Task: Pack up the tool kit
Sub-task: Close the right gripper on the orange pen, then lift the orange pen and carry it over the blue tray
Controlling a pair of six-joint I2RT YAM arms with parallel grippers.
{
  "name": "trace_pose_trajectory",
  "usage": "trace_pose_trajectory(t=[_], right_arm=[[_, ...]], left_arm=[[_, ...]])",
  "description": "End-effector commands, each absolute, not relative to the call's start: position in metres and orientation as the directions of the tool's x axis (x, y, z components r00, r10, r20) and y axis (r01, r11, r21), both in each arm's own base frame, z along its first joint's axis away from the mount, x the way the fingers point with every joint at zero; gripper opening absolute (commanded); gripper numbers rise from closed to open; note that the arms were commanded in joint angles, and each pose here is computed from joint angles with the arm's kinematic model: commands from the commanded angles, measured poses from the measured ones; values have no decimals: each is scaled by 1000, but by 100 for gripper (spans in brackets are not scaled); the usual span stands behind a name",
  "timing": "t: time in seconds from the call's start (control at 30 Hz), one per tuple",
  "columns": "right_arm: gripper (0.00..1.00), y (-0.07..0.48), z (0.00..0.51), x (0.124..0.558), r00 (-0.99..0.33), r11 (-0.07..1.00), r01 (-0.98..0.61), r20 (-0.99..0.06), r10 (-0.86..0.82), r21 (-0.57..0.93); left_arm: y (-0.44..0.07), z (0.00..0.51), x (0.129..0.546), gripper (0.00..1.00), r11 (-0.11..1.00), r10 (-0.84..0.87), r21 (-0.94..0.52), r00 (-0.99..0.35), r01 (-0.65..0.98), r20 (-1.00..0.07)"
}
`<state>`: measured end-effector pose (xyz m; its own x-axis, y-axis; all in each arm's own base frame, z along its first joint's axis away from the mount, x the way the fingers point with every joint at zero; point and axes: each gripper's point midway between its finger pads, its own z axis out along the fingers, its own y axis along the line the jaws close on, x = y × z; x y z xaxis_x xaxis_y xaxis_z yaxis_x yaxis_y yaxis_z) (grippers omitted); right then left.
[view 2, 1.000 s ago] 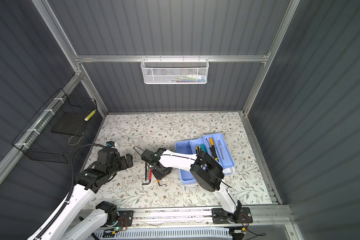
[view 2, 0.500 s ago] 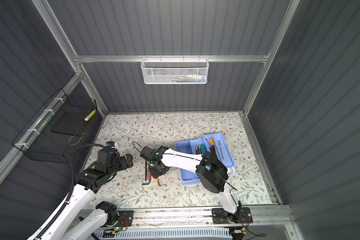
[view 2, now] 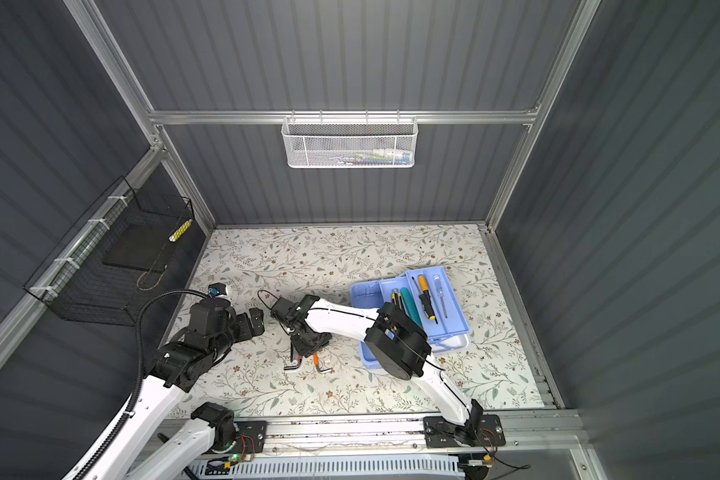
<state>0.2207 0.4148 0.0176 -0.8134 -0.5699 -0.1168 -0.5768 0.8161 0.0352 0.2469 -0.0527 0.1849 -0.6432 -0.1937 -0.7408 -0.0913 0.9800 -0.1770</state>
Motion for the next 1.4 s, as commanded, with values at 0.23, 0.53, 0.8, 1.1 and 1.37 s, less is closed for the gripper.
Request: trace_pose_trajectory(t=[0.23,0.53,0.8,1.1,1.37], right_arm=[[14,386,2,221,-866,867,-498,-38,-499,-18],[0,385,28,226,-883,885,-465,-93,-460,38],[0,388,84,239,-883,887,-449,-208,-421,109],[0,357,142,258,-889,906,-393,-316,-331,159],[0,295,156,275,-905,946,-299,-349,-242,121]], left_arm=[[-54,178,245,99,982,-181,-171,-653,-80,-736],[-54,179,245,99,982,-182,-172,-649,-79,-739],[-54,180,246,99,983,-179,-168,-652,-79,-737],[-55,178,246,100,982,-180,-171,-656,-79,-733],[-57,176,247,99,983,-175,-171,-664,-72,-727]])
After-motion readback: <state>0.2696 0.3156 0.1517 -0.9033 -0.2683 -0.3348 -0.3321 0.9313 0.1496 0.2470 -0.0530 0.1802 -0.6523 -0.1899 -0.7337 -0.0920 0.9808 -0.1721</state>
